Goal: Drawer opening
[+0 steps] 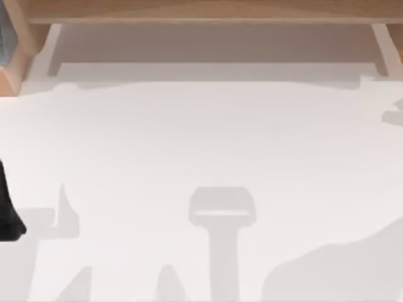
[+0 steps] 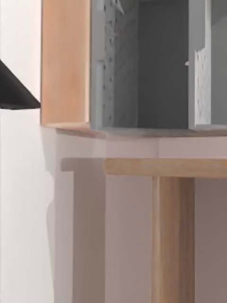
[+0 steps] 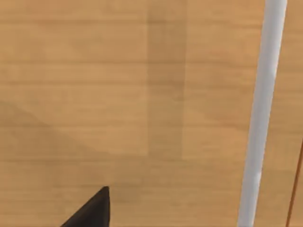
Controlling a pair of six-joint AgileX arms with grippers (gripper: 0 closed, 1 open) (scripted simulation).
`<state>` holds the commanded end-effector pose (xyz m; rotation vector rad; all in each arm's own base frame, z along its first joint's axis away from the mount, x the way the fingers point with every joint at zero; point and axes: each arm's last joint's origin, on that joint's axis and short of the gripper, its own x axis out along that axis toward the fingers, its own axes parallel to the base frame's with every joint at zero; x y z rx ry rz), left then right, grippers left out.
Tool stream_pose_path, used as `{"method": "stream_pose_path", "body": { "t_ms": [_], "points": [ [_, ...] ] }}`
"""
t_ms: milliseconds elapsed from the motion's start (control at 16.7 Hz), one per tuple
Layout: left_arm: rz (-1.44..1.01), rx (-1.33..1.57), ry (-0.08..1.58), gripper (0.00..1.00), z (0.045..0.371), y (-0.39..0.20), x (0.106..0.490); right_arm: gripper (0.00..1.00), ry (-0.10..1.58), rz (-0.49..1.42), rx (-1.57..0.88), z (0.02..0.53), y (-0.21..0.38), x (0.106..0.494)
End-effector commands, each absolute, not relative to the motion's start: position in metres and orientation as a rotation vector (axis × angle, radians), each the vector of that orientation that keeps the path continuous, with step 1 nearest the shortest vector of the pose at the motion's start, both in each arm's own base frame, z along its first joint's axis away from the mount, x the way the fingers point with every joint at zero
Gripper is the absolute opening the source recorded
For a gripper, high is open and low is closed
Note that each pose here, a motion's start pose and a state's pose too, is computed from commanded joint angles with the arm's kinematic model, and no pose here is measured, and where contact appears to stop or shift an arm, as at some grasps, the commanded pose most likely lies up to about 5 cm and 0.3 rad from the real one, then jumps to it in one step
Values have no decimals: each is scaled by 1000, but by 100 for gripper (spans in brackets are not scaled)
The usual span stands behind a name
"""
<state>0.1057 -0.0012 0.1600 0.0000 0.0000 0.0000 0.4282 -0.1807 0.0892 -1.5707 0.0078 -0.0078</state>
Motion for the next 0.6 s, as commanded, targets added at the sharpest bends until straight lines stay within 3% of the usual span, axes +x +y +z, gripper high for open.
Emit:
{"method": "stream_pose_path", "body": {
  "t_ms": [600],
  "points": [
    [0, 0, 0, 100, 160, -1, 106, 17, 8, -8, -1571, 89, -181, 428]
  ]
}}
